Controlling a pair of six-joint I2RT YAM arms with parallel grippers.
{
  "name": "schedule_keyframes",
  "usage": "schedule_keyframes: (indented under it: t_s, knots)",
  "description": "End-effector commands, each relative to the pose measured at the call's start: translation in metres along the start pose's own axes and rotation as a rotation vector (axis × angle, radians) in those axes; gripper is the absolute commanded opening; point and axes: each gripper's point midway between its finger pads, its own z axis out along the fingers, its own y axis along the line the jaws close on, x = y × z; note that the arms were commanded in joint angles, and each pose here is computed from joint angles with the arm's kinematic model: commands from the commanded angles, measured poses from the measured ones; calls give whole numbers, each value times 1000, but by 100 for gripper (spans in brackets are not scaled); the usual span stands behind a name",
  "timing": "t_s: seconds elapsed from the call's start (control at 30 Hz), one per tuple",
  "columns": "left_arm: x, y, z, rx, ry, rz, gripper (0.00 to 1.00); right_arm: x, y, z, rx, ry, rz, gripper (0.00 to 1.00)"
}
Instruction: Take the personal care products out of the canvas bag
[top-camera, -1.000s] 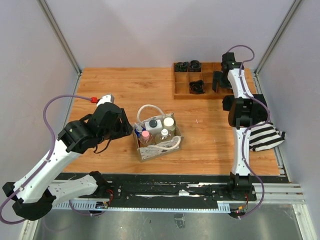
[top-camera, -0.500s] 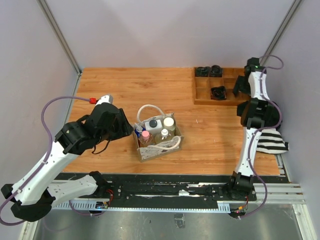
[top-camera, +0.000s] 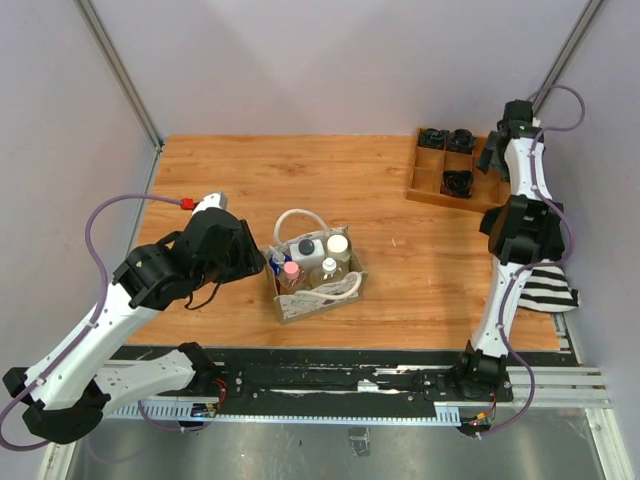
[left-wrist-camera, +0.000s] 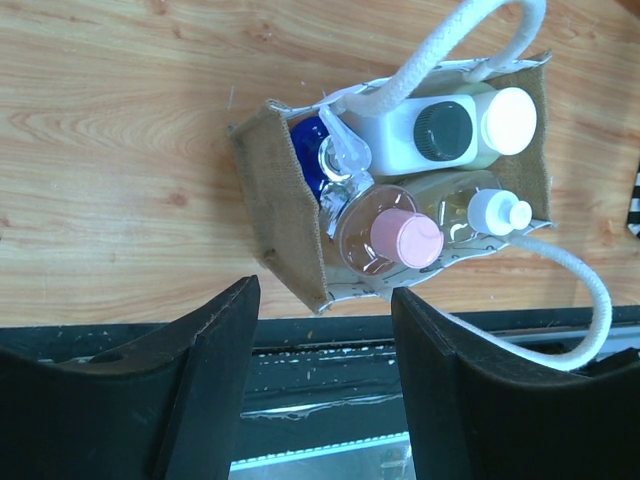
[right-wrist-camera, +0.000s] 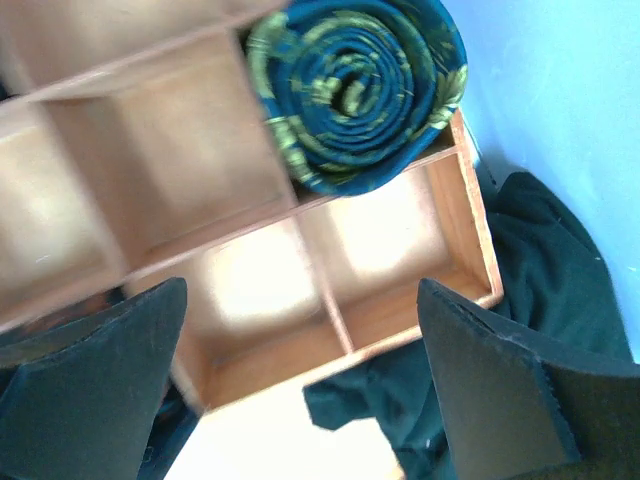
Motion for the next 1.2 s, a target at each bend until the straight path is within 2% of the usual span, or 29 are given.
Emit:
schedule_keyframes:
  t_s: [0.0,0.07,0.13,0.2,0.3,0.5,0.57,0.63,0.7,0.77,0.8,0.83,0.9,0.93,1.07,1.17]
  knots:
    - [-2,-3,3,7,-15,11,60,-60,37,-92,-66,-306,-67,99]
    - [-3,-3,4,7,-26,10,60,-66,53,-137,-125,-378,-115,99]
    - [-4,-4,6,8,-33,9,60,-54,70,-176,-132,-419,-213,98]
    - [-5,-7,9,13,-36,8,61,-33,96,-210,-247,-436,-326,99]
    - [-2,-12,17,21,-24,14,61,11,122,-239,-367,-401,-456,98]
    - [1,-15,28,19,-21,14,60,83,138,-275,-497,-299,-565,98]
    - [-3,-10,32,-10,-47,20,61,109,142,-290,-506,-303,-616,99]
    - [-6,-6,36,-41,-67,28,64,130,150,-308,-491,-374,-684,98]
    - [-10,-7,39,-57,-79,35,71,161,166,-331,-572,-402,-745,98]
    - [-14,-11,42,-60,-87,42,74,184,177,-346,-681,-399,-755,98]
    - [-16,-13,43,-59,-91,42,74,194,181,-353,-738,-385,-753,88]
    - [-18,-15,43,-56,-93,43,74,203,183,-360,-778,-370,-748,72]
    - [-20,-18,45,-51,-99,44,74,221,187,-377,-880,-345,-751,33]
    - [-20,-18,46,-54,-102,42,74,228,186,-384,-905,-342,-752,26]
    - [-19,-18,51,-57,-106,37,74,266,183,-411,-1008,-290,-780,52]
    - [-15,-17,57,-57,-105,41,74,303,183,-426,-1079,-231,-831,63]
